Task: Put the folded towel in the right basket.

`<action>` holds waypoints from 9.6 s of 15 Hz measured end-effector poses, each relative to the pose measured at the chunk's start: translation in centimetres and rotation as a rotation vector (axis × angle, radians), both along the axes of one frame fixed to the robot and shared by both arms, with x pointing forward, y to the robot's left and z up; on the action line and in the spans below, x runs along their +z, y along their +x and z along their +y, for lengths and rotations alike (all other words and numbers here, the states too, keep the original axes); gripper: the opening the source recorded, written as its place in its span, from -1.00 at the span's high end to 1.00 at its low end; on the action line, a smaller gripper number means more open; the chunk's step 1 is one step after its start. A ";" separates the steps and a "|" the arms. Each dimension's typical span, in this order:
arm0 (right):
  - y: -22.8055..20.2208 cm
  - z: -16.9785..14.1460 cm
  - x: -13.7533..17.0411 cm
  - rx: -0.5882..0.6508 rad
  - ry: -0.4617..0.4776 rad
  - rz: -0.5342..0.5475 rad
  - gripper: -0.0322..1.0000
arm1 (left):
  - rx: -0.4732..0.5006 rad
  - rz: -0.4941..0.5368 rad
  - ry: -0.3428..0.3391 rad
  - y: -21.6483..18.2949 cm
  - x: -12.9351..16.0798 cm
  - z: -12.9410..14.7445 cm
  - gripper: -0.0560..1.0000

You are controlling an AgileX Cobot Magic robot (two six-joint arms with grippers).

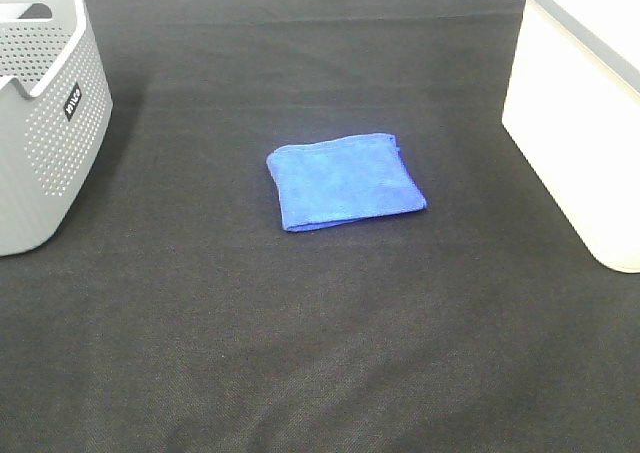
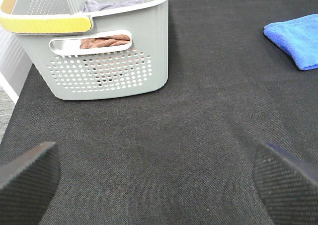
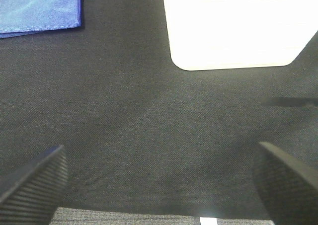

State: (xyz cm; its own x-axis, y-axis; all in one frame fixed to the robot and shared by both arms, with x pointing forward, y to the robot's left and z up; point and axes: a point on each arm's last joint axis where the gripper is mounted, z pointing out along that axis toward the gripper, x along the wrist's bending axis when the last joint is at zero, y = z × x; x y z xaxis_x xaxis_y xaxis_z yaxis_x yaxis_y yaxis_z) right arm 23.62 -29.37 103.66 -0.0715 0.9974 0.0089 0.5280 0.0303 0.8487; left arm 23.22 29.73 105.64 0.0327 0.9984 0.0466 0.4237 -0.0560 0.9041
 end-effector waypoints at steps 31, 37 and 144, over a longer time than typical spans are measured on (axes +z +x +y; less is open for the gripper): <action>0.0 0.0 0.0 0.001 -0.002 0.000 -0.94 | 0.000 0.000 0.000 0.0 0.0 0.0 -0.97; 0.0 0.0 0.0 0.001 -0.002 0.000 -0.94 | 0.000 0.000 0.000 0.0 0.0 0.0 -0.97; 42.6 3.3 11.6 0.059 0.024 0.433 -0.94 | 0.010 0.001 0.015 0.0 0.0 0.1 -0.97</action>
State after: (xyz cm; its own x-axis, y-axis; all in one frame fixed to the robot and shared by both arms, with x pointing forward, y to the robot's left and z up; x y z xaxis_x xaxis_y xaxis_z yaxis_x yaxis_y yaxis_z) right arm 66.24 -26.03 115.22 -0.1133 0.9908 0.0737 0.8331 0.0543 0.5504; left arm 23.21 29.87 105.64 0.0225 0.9979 0.0613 0.4248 -0.0651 0.9029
